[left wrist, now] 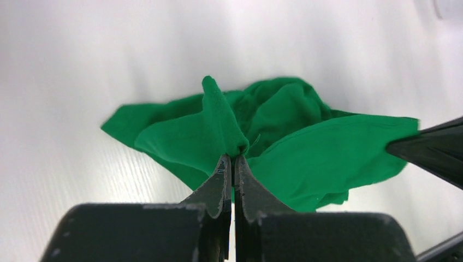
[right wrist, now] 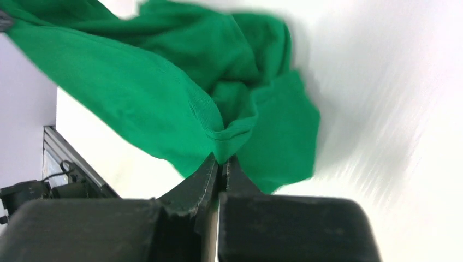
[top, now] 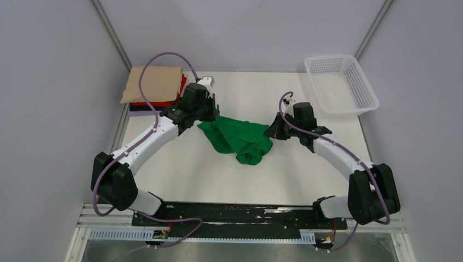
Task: Fold and stack the t-shirts
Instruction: Flatten out the tshirt
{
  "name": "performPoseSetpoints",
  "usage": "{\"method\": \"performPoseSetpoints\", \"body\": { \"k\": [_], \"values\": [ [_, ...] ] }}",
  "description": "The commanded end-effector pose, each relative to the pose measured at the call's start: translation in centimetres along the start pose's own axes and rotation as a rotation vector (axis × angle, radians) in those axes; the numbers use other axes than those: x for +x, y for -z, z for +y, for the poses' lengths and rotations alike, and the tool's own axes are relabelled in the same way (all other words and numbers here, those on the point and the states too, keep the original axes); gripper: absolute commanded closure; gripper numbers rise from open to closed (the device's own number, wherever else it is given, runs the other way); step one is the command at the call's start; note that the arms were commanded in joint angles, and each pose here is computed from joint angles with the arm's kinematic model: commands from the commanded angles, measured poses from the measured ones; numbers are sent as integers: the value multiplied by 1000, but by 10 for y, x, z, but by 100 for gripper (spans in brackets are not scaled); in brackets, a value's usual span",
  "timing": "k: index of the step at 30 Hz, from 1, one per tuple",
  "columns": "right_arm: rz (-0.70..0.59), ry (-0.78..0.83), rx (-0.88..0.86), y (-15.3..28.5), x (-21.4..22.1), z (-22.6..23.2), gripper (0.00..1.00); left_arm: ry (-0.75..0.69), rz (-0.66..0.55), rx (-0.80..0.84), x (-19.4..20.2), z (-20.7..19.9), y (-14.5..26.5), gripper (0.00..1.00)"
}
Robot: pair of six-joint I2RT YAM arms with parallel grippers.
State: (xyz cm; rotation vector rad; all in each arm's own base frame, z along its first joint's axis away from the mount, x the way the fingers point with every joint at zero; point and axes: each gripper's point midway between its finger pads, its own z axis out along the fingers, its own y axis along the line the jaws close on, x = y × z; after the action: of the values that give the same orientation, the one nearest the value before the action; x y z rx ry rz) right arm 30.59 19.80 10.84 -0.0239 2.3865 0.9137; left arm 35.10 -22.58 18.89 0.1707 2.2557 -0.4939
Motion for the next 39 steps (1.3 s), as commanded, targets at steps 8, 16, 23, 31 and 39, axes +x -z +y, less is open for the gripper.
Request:
{"method": "performPoseSetpoints", "body": {
  "k": [8,16,23,31,39],
  "values": [
    [-676,462,-315,208,-163,196,100,-159,-701,90,-200,-50,200,100],
    [-825,673,-561,335,-146,287,100,-282,-991,359,-222,-96,358,100],
    [-906,769,-650,404,-125,321,100,-389,-1090,543,-219,-127,436,100],
    [-1004,744,-529,408,-143,308,100,-376,-1078,450,-241,-121,415,100],
    [-894,393,67,265,-235,173,99,-209,-845,-144,-275,-33,222,100]
  ]
}}
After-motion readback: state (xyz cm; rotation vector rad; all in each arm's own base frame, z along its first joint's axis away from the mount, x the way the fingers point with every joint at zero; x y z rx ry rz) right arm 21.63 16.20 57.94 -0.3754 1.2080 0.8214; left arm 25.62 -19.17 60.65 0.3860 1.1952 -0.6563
